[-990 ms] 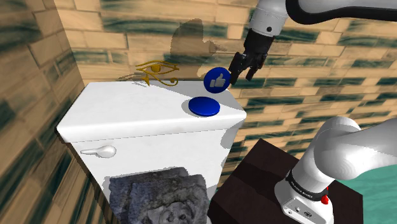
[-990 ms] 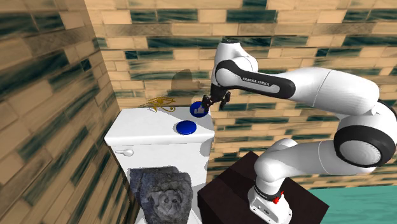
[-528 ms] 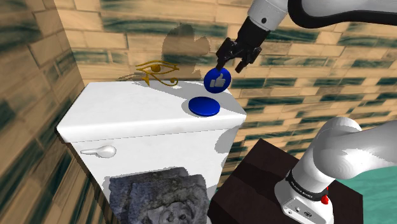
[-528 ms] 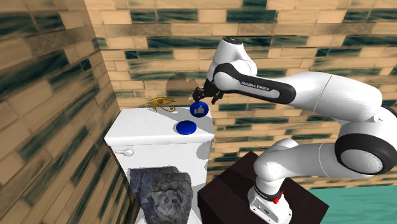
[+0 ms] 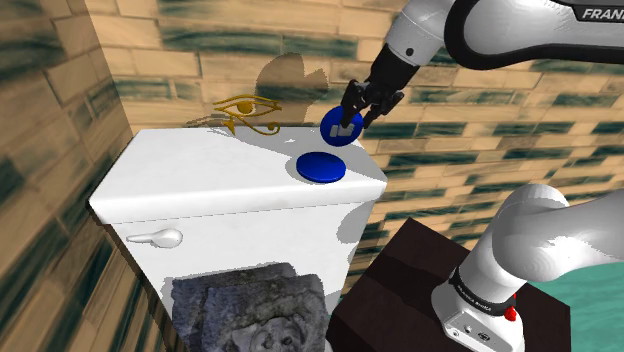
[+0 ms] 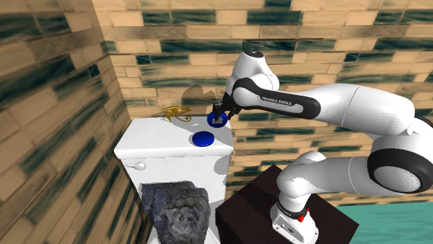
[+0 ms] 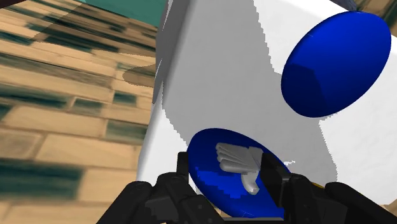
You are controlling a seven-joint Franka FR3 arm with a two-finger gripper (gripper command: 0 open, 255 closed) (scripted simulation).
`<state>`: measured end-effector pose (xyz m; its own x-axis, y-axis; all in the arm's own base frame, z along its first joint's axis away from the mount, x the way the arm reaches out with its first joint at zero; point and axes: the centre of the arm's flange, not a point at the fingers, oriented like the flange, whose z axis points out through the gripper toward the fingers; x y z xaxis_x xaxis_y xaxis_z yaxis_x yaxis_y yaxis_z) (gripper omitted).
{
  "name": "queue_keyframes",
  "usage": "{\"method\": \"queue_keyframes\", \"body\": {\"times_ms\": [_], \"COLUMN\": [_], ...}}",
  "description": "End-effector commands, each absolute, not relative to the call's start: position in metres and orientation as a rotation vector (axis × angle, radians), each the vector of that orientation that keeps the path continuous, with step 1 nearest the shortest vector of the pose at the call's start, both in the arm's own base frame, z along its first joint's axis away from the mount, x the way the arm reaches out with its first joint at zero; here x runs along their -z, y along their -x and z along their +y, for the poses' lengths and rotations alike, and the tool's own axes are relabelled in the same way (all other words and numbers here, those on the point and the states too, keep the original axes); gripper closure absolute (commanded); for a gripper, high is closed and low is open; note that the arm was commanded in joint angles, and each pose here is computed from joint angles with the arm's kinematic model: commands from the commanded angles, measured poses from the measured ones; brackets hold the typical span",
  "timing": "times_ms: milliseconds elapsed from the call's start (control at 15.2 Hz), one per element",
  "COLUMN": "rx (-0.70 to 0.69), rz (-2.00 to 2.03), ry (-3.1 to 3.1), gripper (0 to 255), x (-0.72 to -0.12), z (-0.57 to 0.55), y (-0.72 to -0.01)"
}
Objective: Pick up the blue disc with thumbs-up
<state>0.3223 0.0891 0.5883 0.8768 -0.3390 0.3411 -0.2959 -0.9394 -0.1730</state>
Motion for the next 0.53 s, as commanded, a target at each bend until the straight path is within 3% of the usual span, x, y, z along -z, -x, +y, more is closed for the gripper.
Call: {"method": "queue_keyframes", "body": {"times_ms": [0,462], "rx": [0.562,0.562], "rz": [0.497,0.497], "ry": [2.931,2.931], "gripper": [255,255], "x": [-0.5871,-0.5871], "z": [0.0892,0.0899], "y": [-0.3222,-0.3233]}}
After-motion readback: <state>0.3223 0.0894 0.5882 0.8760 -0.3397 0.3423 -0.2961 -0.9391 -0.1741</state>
